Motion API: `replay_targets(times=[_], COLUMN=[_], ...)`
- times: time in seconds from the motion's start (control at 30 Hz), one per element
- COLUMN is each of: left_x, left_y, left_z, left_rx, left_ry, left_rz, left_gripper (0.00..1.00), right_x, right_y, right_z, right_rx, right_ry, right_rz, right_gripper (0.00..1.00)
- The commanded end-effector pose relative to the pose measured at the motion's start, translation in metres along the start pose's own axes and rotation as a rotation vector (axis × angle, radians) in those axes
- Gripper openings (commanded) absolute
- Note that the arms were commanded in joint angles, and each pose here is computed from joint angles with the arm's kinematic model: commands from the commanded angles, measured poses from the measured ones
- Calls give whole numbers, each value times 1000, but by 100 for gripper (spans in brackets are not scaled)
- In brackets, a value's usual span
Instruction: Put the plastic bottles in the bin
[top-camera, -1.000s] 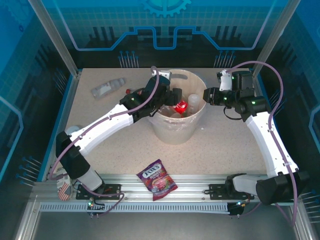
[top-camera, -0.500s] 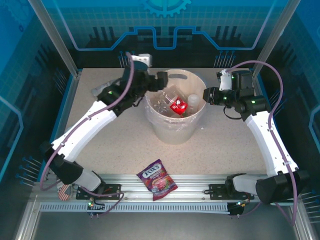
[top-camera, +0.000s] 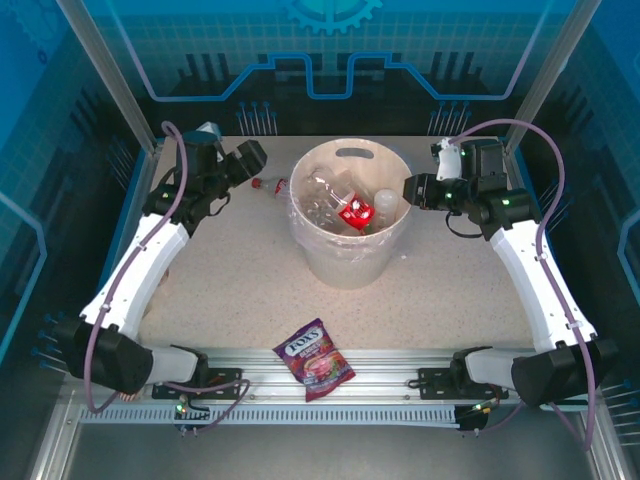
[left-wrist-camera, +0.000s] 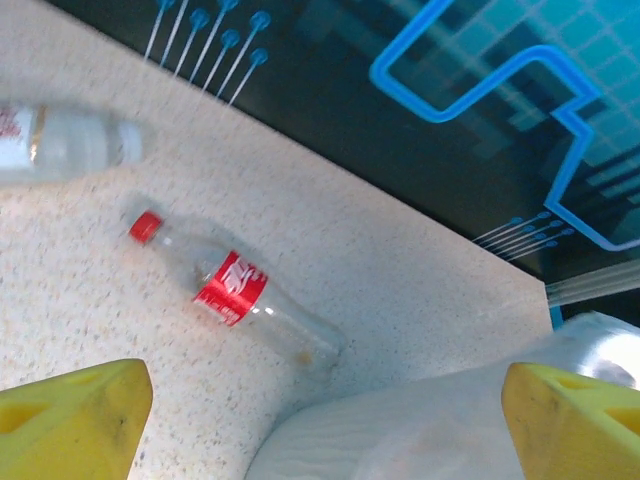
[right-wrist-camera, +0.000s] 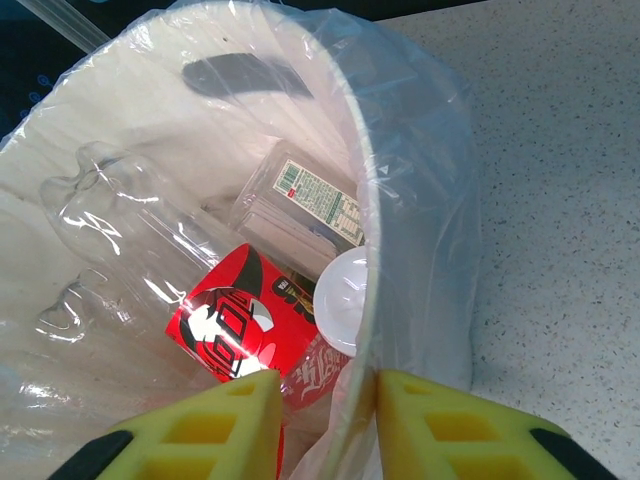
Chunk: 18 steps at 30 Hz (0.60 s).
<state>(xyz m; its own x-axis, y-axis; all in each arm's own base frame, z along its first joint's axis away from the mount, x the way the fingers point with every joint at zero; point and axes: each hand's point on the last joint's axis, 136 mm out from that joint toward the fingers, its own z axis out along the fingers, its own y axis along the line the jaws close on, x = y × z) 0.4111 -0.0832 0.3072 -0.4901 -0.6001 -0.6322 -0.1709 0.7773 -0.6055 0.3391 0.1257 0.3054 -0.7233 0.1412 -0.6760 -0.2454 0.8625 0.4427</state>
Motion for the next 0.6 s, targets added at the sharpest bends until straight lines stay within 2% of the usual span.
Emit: replay_targets(times=[0.0,0.17,0.43,0.57], left_x=[7,17,44,61], left_y=[13,43,78,86], left_z=[25,58,118,148], left_rx=[52,-26,-144,-193], left_ry=[56,67,109,137], left_rz=[-206,-337,-506,-545], left_gripper=[93,95,97,97], right_x=[-5,-12,-14,-12], right_y=[18,23,25,23], right_z=[-6,-15,-21,-20], right_rx=[-51,-54,-57,-45], right_ry=[-7,-34,-54,-46], right_rz=[-27,-38,-43,-42], right_gripper=[37,46,78,83])
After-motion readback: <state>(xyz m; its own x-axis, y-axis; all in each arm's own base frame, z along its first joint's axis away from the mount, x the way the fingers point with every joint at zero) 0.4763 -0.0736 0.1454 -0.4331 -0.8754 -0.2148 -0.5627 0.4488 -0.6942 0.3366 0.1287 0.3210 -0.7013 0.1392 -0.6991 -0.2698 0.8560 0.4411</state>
